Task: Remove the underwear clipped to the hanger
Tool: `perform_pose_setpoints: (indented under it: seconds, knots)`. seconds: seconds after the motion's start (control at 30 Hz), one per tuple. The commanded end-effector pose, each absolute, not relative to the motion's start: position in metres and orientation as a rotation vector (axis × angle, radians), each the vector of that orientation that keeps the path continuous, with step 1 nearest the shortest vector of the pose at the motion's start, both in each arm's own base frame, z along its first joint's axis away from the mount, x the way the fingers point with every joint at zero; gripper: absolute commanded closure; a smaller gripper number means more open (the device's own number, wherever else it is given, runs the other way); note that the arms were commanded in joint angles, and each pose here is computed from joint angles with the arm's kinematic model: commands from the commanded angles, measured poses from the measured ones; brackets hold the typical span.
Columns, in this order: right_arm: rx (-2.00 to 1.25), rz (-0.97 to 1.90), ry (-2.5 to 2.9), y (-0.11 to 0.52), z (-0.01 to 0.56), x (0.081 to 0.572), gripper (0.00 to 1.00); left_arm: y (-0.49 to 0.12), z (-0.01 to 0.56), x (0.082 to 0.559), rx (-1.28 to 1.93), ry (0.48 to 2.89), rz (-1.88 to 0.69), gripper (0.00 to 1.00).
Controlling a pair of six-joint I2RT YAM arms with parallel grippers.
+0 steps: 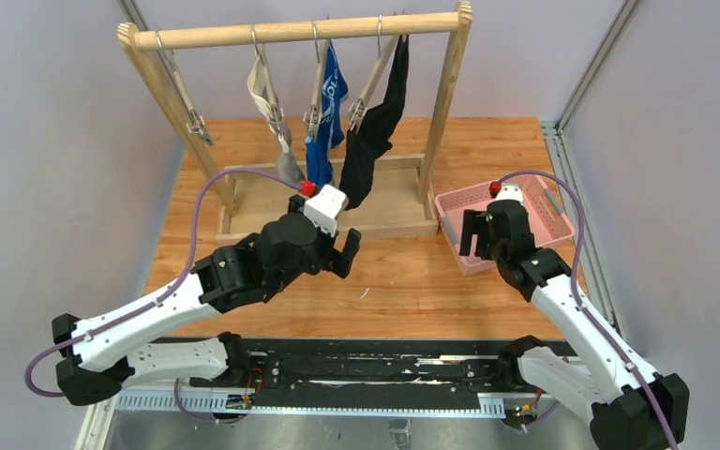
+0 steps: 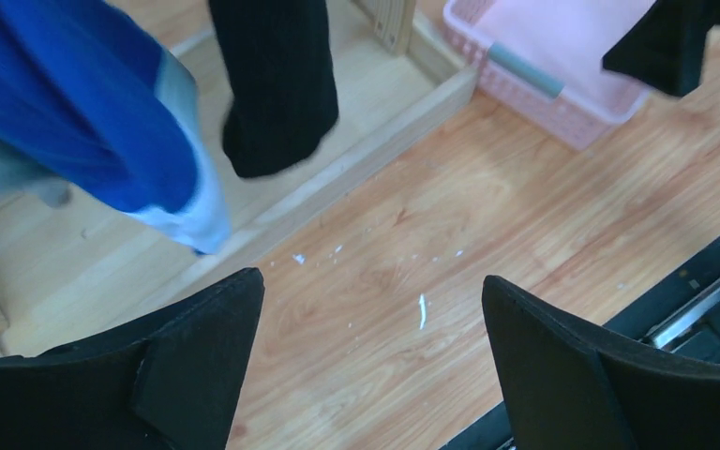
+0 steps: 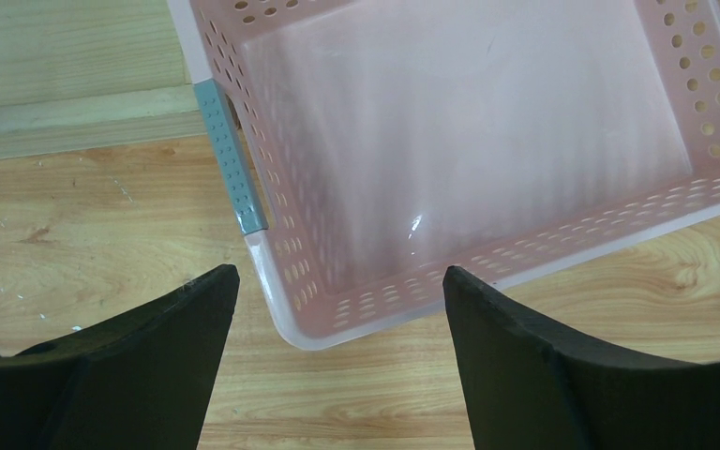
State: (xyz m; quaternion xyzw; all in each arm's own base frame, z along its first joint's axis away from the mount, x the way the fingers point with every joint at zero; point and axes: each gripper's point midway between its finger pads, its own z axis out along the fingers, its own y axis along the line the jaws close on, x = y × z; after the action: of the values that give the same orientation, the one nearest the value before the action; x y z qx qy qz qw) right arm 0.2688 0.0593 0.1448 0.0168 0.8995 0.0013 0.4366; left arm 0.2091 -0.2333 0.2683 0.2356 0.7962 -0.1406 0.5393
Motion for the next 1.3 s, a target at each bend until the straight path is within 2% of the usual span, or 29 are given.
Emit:
perform_pose_setpoints:
  seconds: [0.0, 0.2, 0.33, 0.57, 0.8, 1.07, 1.27]
  knots:
    - [0.018, -0.018, 2.209, 0.056, 0.151, 0.266, 0.18, -0.234, 0.323, 0.199, 0.545, 1.844, -0.436, 0.02]
    - [0.013, -0.023, 2.217, 0.057, 0.147, 0.266, 0.19, -0.226, 0.421, 0.187, 0.553, 1.671, -0.553, 0.02]
    - [0.011, -0.016, 2.231, 0.059, 0.146, 0.268, 0.22, -0.216, 0.491, 0.186, 0.568, 1.528, -0.535, 0.02]
    - [0.000, 0.015, 2.235, 0.065, 0.146, 0.268, 0.24, -0.148, 0.570, 0.227, 0.206, 1.422, -0.184, 0.02]
    - [-0.015, 0.058, 2.251, 0.071, 0.143, 0.264, 0.25, -0.127, 0.596, 0.246, 0.061, 1.399, -0.002, 0.02]
    - [-0.029, 0.108, 2.267, 0.078, 0.142, 0.259, 0.26, -0.127, 0.582, 0.316, 0.056, 1.509, -0.095, 0.02]
    - [-0.025, 0.122, 2.274, 0.080, 0.141, 0.255, 0.27, -0.143, 0.561, 0.336, 0.085, 1.554, -0.163, 0.02]
